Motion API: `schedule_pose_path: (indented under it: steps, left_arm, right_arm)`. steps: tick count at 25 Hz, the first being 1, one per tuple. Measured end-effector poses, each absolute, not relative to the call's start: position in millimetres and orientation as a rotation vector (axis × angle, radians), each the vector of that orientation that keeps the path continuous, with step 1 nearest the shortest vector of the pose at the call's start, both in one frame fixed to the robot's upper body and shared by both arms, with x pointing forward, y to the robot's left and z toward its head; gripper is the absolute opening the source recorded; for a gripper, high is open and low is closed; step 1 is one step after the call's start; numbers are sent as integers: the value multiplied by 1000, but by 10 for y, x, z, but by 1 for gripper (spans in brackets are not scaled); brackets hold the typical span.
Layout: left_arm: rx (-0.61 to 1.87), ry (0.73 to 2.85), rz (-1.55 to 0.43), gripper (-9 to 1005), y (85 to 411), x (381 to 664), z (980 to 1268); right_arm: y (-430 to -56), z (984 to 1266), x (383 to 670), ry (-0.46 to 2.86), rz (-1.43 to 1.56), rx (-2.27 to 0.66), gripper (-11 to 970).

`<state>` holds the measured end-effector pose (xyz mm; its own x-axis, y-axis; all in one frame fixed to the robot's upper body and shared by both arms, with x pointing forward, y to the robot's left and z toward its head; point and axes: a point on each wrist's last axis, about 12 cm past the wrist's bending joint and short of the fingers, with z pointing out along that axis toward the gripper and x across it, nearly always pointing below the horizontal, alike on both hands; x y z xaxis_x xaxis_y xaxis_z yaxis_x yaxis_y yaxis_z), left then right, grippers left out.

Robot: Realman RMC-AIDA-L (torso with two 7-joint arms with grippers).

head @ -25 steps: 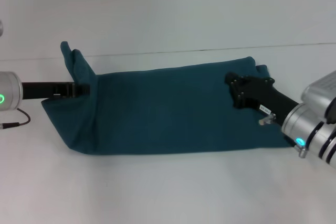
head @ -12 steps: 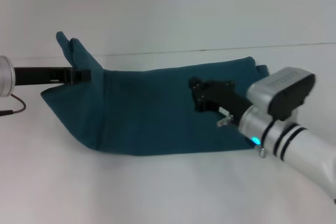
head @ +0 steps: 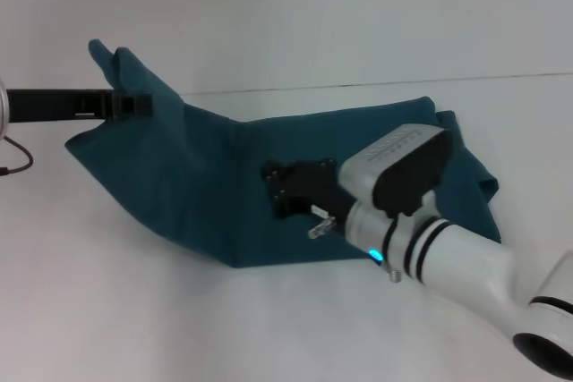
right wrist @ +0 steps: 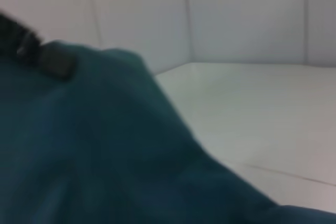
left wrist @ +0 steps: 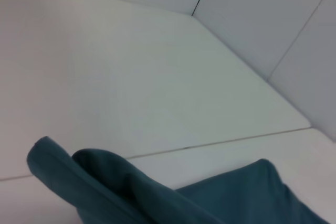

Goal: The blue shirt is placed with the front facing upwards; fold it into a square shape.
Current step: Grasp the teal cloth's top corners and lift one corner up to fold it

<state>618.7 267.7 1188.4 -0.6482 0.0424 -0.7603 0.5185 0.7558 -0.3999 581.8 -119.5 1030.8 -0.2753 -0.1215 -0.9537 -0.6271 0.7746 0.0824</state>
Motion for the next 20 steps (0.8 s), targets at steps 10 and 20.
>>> schedule_pose_path:
  steps: [10,20]
  left_arm:
    - [455,2126,-825,30,2649,6147,12026]
    - [483,2088,-867,29,2605,6136,12103]
  right_arm:
    - [-792,10400,5778,1793,572,-715,40]
    - [-459,10520,5768,1796,604,-863,40]
